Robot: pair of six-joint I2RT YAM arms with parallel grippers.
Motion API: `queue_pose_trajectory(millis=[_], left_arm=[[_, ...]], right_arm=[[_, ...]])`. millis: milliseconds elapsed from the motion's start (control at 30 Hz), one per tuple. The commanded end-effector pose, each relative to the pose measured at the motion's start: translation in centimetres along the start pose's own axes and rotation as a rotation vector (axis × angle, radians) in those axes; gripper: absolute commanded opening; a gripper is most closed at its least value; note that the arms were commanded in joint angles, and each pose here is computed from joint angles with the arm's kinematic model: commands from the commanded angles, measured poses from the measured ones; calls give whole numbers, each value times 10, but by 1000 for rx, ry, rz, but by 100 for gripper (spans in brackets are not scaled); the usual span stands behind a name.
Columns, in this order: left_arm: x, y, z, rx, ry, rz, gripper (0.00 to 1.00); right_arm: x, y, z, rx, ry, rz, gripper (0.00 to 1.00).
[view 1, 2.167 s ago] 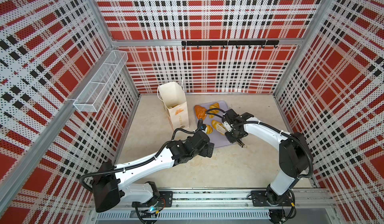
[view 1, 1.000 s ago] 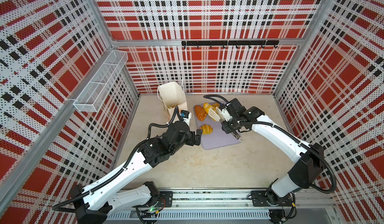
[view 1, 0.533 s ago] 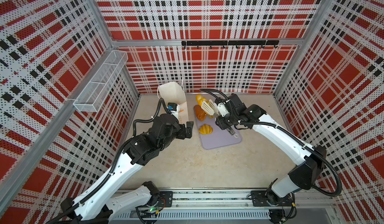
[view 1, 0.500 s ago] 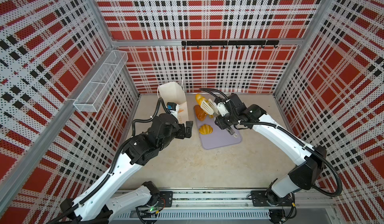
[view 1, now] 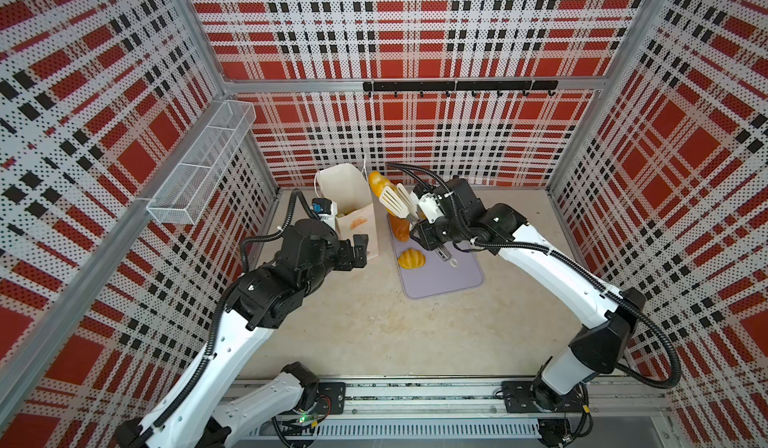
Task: Place the fake bread into the paper bag
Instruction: 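Carry the orange bun in the tongs over the bag opening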
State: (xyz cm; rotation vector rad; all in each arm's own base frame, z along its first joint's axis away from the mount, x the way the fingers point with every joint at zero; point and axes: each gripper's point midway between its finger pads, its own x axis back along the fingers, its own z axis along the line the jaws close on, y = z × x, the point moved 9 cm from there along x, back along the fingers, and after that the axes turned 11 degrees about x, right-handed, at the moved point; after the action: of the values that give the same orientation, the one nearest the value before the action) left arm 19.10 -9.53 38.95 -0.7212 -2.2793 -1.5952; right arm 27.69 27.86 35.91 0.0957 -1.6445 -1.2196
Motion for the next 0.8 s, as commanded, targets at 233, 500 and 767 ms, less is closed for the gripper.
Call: queue_pose_trajectory(millis=[233, 500, 767], left_arm=[[14, 10, 23, 81, 42, -36, 99], [7, 5, 38, 127, 69, -4, 99], [-1, -1, 51, 160, 100, 22, 99]], right_arm=[[-12, 45, 21, 39, 82, -141, 38], [-24, 60, 24, 48, 103, -156, 39], [-38, 71, 22, 63, 90, -154, 40]])
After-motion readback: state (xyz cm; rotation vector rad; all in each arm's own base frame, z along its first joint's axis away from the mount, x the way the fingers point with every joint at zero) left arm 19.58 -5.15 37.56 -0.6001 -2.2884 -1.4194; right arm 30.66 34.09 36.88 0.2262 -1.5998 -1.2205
